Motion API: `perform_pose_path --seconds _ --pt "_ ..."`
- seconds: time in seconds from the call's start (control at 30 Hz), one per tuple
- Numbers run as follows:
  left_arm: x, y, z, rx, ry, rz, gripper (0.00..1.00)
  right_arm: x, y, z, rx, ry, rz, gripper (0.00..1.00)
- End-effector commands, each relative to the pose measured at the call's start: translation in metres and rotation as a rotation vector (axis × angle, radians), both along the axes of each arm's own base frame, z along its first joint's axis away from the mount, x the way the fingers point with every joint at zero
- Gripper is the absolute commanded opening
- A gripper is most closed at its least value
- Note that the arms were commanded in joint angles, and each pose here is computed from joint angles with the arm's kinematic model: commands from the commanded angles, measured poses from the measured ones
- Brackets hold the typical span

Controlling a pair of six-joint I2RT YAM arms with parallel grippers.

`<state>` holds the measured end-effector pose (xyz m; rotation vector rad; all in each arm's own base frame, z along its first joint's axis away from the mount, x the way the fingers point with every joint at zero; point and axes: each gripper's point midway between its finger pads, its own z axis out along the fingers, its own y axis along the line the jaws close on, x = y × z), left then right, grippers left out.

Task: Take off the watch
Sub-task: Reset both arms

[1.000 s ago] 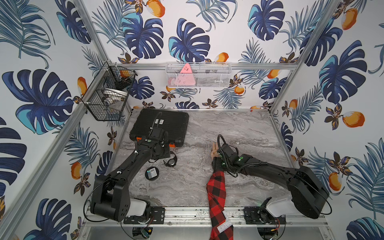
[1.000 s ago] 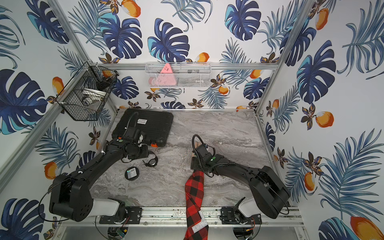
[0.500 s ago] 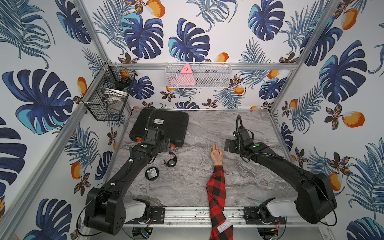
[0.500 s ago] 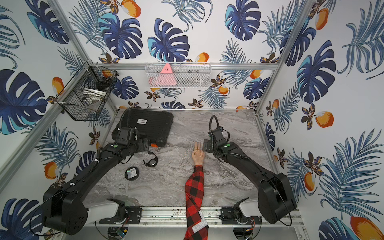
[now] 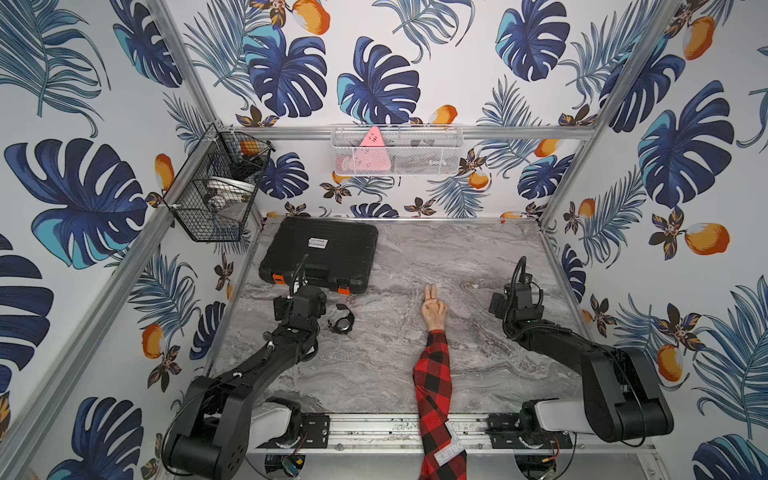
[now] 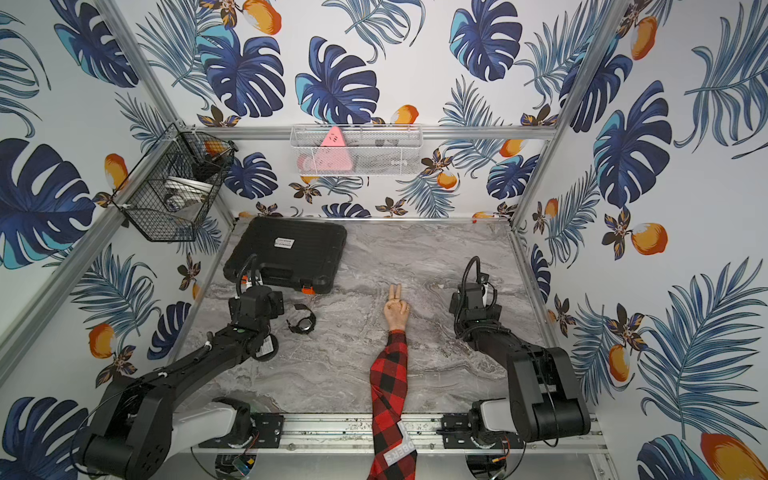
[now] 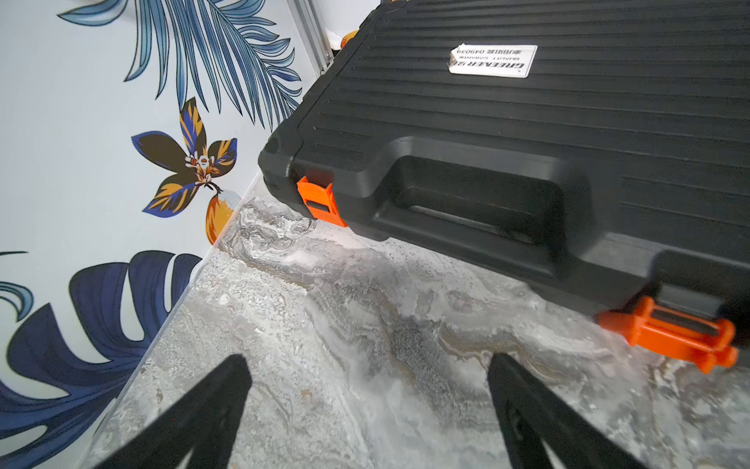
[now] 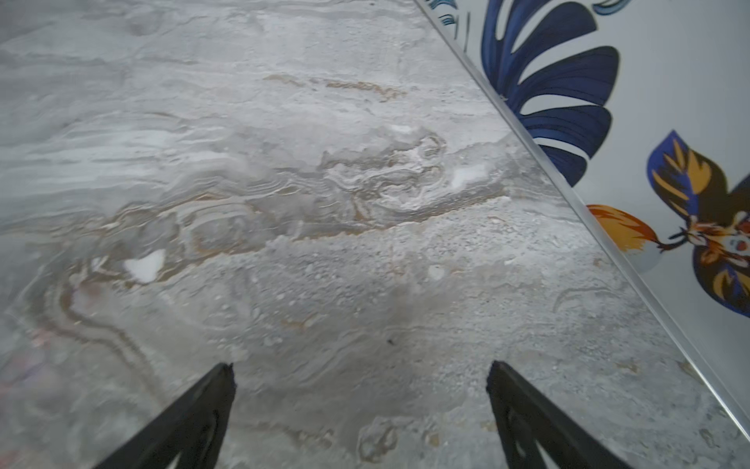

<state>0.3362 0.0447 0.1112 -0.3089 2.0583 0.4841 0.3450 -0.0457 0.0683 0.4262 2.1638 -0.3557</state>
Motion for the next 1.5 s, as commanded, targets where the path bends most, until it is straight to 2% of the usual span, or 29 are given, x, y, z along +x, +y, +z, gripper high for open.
perform_pose_path --seconds 0.0,0.07,0.17,0.23,0.37,0.43,0.53,0.57,0.63,0.7,0.8,0.97,1.1,1.47 --pt "0.014 0.004 0.018 0.008 -0.181 0.034 0.98 0.023 -0.003 0.039 0.038 -0.306 0.023 1.00" --pt "0.013 0.006 0.014 0.005 -0.232 0.047 0.99 0.024 0.008 0.048 0.078 -0.401 0.120 1.00" --pt "0.020 -0.003 0.012 -0.006 -0.304 -0.015 0.99 0.030 0.004 0.044 0.071 -0.395 0.136 1.00" --pt "0.028 -0.016 0.008 0.004 -0.298 -0.095 0.99 0.033 0.003 0.039 0.103 -0.384 0.164 1.00" --pt "0.025 -0.015 0.004 0.025 -0.367 -0.099 0.99 0.035 -0.003 0.018 0.138 -0.411 0.177 1.00" --pt "0.029 -0.024 -0.002 0.002 -0.323 -0.147 0.99 0.036 0.003 0.023 0.132 -0.476 0.226 1.00" --pt "0.042 -0.037 -0.011 0.015 -0.281 -0.226 0.99 0.044 0.004 0.011 0.158 -0.348 0.222 0.99" --pt "0.042 -0.040 -0.019 0.002 -0.261 -0.238 0.99 0.049 0.002 0.008 0.158 -0.337 0.213 1.00" --pt "0.043 -0.036 -0.018 0.022 -0.298 -0.230 0.99 0.054 -0.002 0.010 0.148 -0.348 0.192 1.00" --pt "0.046 -0.040 -0.025 -0.005 -0.239 -0.240 0.99 0.053 -0.002 0.006 0.159 -0.308 0.184 1.00" --pt "0.053 -0.037 -0.029 -0.016 -0.209 -0.234 0.99 0.054 -0.003 0.009 0.148 -0.339 0.188 1.00" --pt "0.055 -0.036 -0.028 -0.011 -0.216 -0.237 0.99 0.056 0.002 0.007 0.157 -0.324 0.217 1.00" --pt "0.054 -0.036 -0.026 -0.011 -0.226 -0.238 0.99 0.061 0.019 0.004 0.155 -0.292 0.305 1.00" --pt "0.053 -0.037 -0.027 -0.018 -0.221 -0.238 0.99 0.062 0.020 0.003 0.155 -0.285 0.310 1.00"
